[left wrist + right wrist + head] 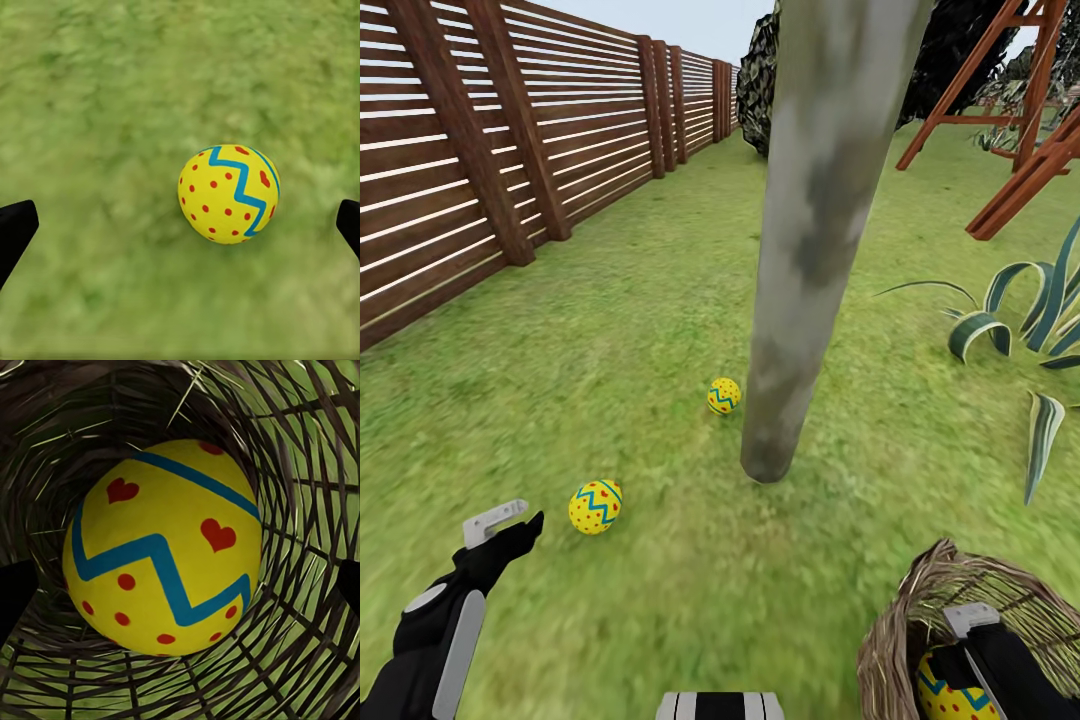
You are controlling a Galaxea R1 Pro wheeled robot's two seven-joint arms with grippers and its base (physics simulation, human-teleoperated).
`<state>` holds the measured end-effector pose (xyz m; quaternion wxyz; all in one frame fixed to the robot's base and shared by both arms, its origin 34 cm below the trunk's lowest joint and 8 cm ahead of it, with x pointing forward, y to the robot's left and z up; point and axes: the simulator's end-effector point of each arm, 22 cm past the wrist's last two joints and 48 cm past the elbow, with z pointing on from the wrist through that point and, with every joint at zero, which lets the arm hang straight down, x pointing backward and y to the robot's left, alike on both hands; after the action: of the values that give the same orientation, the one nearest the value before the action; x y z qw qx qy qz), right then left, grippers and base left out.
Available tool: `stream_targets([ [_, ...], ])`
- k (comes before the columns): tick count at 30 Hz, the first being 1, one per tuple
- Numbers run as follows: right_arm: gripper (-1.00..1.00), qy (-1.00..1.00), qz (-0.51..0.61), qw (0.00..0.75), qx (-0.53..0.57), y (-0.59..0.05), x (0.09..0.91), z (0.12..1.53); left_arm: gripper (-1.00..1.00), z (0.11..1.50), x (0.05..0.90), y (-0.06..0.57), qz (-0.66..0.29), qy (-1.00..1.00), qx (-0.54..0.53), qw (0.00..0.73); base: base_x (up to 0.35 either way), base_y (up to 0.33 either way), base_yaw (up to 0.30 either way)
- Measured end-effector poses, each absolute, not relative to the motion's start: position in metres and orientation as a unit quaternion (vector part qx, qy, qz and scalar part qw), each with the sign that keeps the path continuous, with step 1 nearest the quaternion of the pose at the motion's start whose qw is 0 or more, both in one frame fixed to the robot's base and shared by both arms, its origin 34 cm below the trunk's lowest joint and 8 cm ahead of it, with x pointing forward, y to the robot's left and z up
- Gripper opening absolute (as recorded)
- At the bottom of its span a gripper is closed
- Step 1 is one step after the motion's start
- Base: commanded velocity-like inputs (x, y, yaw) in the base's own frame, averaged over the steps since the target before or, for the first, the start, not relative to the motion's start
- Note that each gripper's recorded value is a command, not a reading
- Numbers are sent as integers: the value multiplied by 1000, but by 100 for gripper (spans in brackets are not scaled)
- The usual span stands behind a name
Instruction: Take the three Easter eggs out of the wicker basket on the lawn in the garden, then place them on the lawn next to a single tree (choose any tree) so that all three eggs are next to the same tree and none are left in the basket.
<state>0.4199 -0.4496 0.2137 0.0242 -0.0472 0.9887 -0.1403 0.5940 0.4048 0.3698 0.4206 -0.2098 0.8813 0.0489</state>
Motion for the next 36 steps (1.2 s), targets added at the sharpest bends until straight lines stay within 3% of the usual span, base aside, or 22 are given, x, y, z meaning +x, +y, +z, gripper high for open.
stream_targets([
  [36, 100, 989, -138, -5, -53, -448, 403, 193, 100, 348, 590, 407, 57, 889, -209, 404, 0, 0, 0],
])
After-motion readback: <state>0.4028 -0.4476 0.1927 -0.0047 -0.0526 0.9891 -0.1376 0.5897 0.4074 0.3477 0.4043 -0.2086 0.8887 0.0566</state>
